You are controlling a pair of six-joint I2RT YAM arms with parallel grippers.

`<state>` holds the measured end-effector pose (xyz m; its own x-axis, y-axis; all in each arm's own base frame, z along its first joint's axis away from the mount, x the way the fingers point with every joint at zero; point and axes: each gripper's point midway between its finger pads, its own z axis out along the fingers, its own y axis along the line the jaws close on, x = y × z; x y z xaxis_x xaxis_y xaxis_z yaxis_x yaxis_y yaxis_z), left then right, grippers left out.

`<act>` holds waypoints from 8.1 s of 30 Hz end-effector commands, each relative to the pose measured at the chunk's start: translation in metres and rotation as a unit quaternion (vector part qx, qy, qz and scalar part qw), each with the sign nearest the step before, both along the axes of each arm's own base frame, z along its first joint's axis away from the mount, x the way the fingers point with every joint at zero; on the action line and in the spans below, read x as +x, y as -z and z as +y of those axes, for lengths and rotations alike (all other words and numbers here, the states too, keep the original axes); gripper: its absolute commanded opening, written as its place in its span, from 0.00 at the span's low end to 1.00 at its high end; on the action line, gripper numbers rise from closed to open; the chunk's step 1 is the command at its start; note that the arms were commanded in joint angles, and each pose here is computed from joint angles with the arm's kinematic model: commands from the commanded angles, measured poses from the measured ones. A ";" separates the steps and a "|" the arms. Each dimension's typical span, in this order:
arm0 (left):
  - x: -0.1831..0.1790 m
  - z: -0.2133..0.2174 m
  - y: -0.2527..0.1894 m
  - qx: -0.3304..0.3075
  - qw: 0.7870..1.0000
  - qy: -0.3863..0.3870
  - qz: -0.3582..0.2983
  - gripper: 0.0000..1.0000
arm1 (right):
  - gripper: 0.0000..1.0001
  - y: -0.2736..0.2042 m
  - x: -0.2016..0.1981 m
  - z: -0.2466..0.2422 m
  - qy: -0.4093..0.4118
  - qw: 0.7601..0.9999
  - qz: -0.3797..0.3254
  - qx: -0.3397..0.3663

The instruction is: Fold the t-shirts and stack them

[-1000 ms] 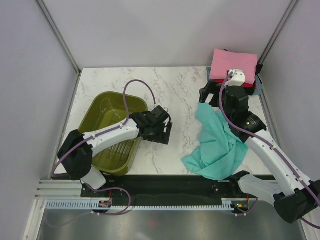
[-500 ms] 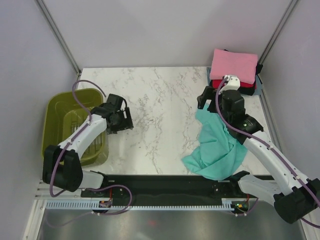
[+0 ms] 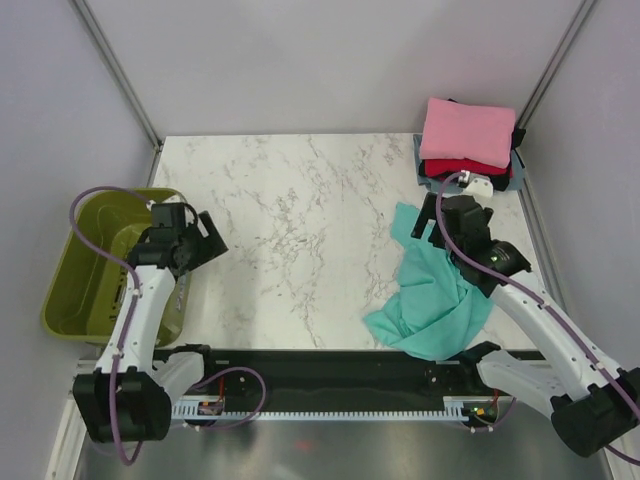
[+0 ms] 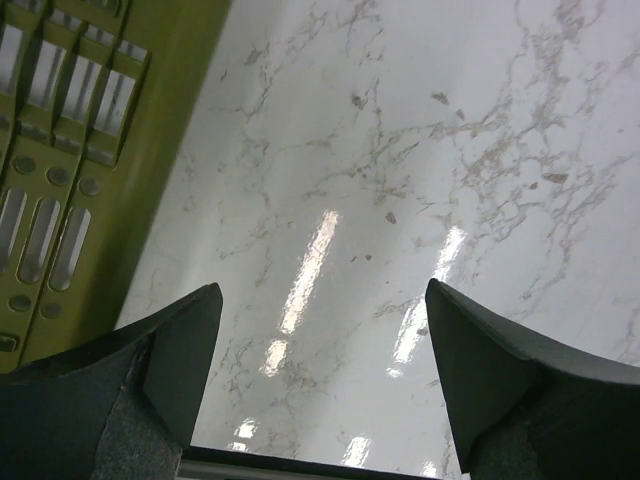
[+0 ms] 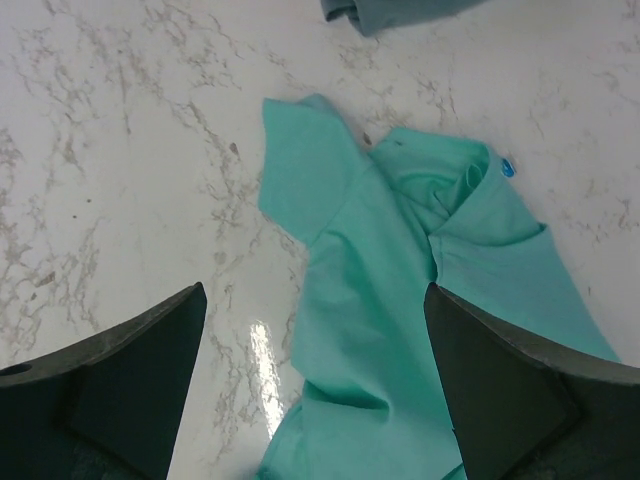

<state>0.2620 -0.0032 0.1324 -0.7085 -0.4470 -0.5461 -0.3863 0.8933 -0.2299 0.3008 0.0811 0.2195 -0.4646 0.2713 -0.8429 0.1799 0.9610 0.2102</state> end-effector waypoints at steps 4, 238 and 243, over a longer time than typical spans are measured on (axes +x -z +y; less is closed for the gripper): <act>-0.003 -0.007 -0.041 -0.043 0.993 0.006 -0.107 0.90 | 0.96 0.067 -0.048 -0.009 0.040 0.993 0.100 0.042; -0.040 -0.312 -0.038 -0.122 0.861 0.468 -0.158 0.55 | 0.00 -0.194 -0.121 -0.151 0.199 0.947 -0.242 -0.077; -0.058 -0.356 -0.014 -0.136 0.839 0.506 -0.145 0.55 | 0.00 -0.151 -0.103 -0.155 0.217 0.958 -0.152 -0.108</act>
